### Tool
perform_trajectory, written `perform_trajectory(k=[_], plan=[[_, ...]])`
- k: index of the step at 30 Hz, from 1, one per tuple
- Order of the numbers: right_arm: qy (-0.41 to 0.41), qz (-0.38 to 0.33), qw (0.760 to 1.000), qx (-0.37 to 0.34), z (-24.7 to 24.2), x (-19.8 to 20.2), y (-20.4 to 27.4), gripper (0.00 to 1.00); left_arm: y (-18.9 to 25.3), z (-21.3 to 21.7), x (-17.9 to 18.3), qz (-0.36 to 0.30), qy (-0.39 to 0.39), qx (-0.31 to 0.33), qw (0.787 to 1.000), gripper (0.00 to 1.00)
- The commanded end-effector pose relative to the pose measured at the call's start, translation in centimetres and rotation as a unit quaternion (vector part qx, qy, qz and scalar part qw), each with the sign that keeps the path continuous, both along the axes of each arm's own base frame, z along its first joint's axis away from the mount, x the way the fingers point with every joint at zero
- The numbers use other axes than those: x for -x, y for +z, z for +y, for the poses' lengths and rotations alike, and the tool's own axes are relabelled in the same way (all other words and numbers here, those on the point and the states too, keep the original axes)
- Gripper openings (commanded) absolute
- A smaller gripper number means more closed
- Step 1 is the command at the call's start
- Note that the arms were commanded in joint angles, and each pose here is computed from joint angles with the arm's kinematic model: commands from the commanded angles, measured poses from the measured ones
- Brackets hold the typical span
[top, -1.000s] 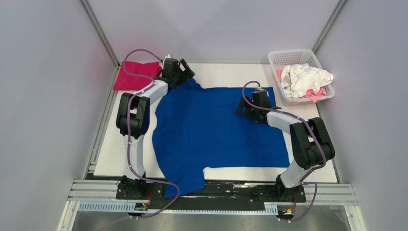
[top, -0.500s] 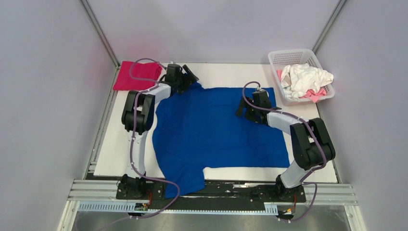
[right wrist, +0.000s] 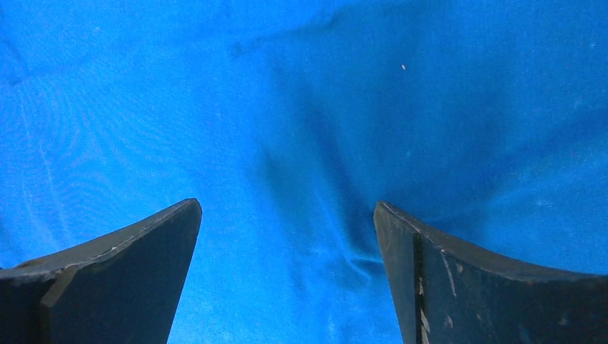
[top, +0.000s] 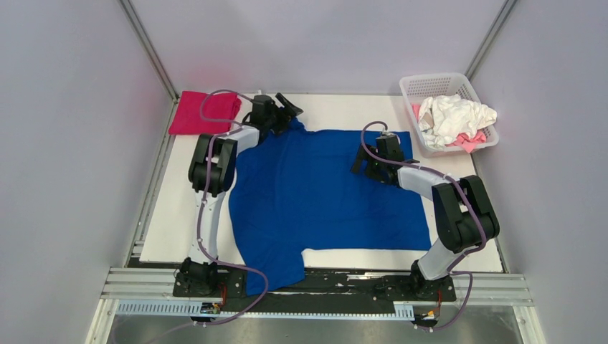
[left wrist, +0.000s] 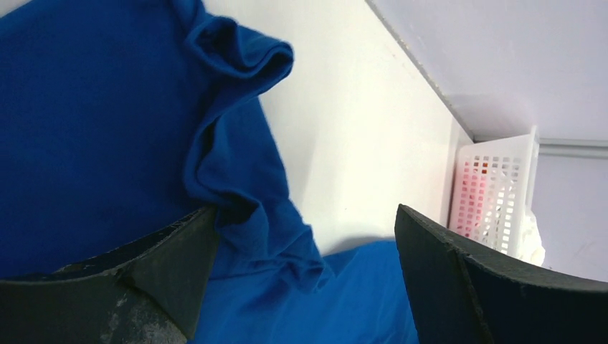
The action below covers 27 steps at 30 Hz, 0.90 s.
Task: Fold and stack the t-shirts
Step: Flatten out the tshirt
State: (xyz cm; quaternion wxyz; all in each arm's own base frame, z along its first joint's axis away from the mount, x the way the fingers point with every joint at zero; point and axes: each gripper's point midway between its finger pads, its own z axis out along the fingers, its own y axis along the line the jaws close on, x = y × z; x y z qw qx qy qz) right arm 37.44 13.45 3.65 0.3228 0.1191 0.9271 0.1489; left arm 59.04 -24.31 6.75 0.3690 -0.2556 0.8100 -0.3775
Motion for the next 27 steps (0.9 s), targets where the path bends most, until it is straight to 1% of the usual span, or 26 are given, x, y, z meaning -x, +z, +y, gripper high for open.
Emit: perform_trajectory(k=[1,2,3,4,5,6,7,8,9,10,11,12,13,14,15,18,19,20,21,23,24,25,26,27], plan=[[0.009,0.009,1.0,0.008,0.1,0.0,-0.8,1.0,1.7,-2.3,-1.9,-0.036,-0.012,0.025,0.999,0.97],[0.009,0.009,1.0,0.008,0.0,0.0,-0.8,1.0,2.5,-2.6,-2.5,-0.044,-0.012,0.031,0.998,0.97],[0.009,0.009,1.0,0.009,0.0,0.0,-0.7,1.0,1.4,-2.9,-2.6,-0.036,-0.014,0.03,0.999,0.97],[0.009,0.009,1.0,0.009,0.0,0.0,-0.7,1.0,2.1,-3.3,-3.1,-0.042,-0.015,0.035,0.998,0.97],[0.009,0.008,1.0,0.009,0.0,0.0,-0.6,1.0,0.8,-3.4,-3.2,-0.031,-0.014,0.032,0.999,0.97],[0.008,0.008,1.0,0.01,-0.1,0.0,-0.7,1.0,1.6,-3.8,-3.8,-0.04,-0.013,0.035,0.999,0.97],[0.008,0.008,1.0,0.01,-0.1,0.0,-0.7,1.0,0.3,-3.8,-3.9,-0.029,-0.011,0.03,0.999,0.97],[0.008,0.008,1.0,0.01,-0.1,0.1,-0.6,1.0,1.1,-4.3,-4.4,-0.037,-0.009,0.035,0.999,0.97],[0.008,0.008,1.0,0.01,-0.1,0.0,-0.6,1.0,-0.1,-4.4,-4.5,-0.024,-0.008,0.032,0.999,0.97],[0.009,0.008,1.0,0.01,0.0,0.0,-0.6,1.0,0.8,-4.7,-5.0,-0.031,-0.007,0.041,0.999,0.97],[0.008,0.008,1.0,0.01,-0.1,0.1,-0.7,1.0,0.1,-4.9,-5.1,-0.026,-0.006,0.042,0.999,0.97],[0.009,0.009,1.0,0.011,-0.1,0.0,-0.7,1.0,1.0,-5.4,-5.5,-0.036,-0.005,0.049,0.998,0.97],[0.009,0.009,1.0,0.011,-0.1,0.0,-0.7,1.0,0.9,-5.6,-5.7,-0.039,-0.003,0.048,0.998,0.97],[0.009,0.01,1.0,0.011,0.0,0.0,-0.8,1.0,2.1,-6.2,-6.2,-0.054,0.0,0.048,0.997,0.97],[0.009,0.011,1.0,0.011,0.0,0.0,-0.9,1.0,1.8,-6.5,-6.4,-0.057,0.001,0.044,0.997,0.98],[0.01,0.01,1.0,0.011,0.0,0.0,-0.8,1.0,2.9,-8.7,-7.3,-0.082,-0.011,0.042,0.996,1.0],[0.009,0.008,1.0,0.01,-0.1,-0.1,-0.6,1.0,4.6,-9.2,-7.7,-0.099,-0.015,0.05,0.994,1.0],[0.008,0.006,1.0,0.011,-0.1,-0.1,-0.5,1.0,3.6,-9.8,-7.5,-0.09,-0.023,0.05,0.994,1.0],[0.007,0.003,1.0,0.011,-0.1,-0.2,-0.3,1.0,4.5,-10.1,-7.6,-0.098,-0.027,0.054,0.993,1.0],[0.004,-0.006,1.0,0.011,-0.2,-0.3,0.4,1.0,4.5,-10.5,-7.4,-0.096,-0.037,0.052,0.993,1.0],[0.003,-0.012,1.0,0.009,-0.2,-0.4,0.9,1.0,5.5,-10.5,-7.1,-0.102,-0.044,0.047,0.993,1.0],[0.003,-0.02,1.0,0.006,-0.2,-0.5,1.6,1.0,5.6,-10.4,-6.8,-0.106,-0.054,0.033,0.992,1.0],[0.003,-0.027,1.0,0.004,-0.1,-0.6,2.3,1.0,7.8,-10.5,-6.3,-0.118,-0.065,0.029,0.99,1.0],[-0.007,-0.038,0.999,0.011,-0.6,-0.8,3.0,1.0,8.0,-10.3,-5.8,-0.125,-0.079,0.007,0.989,1.0]])
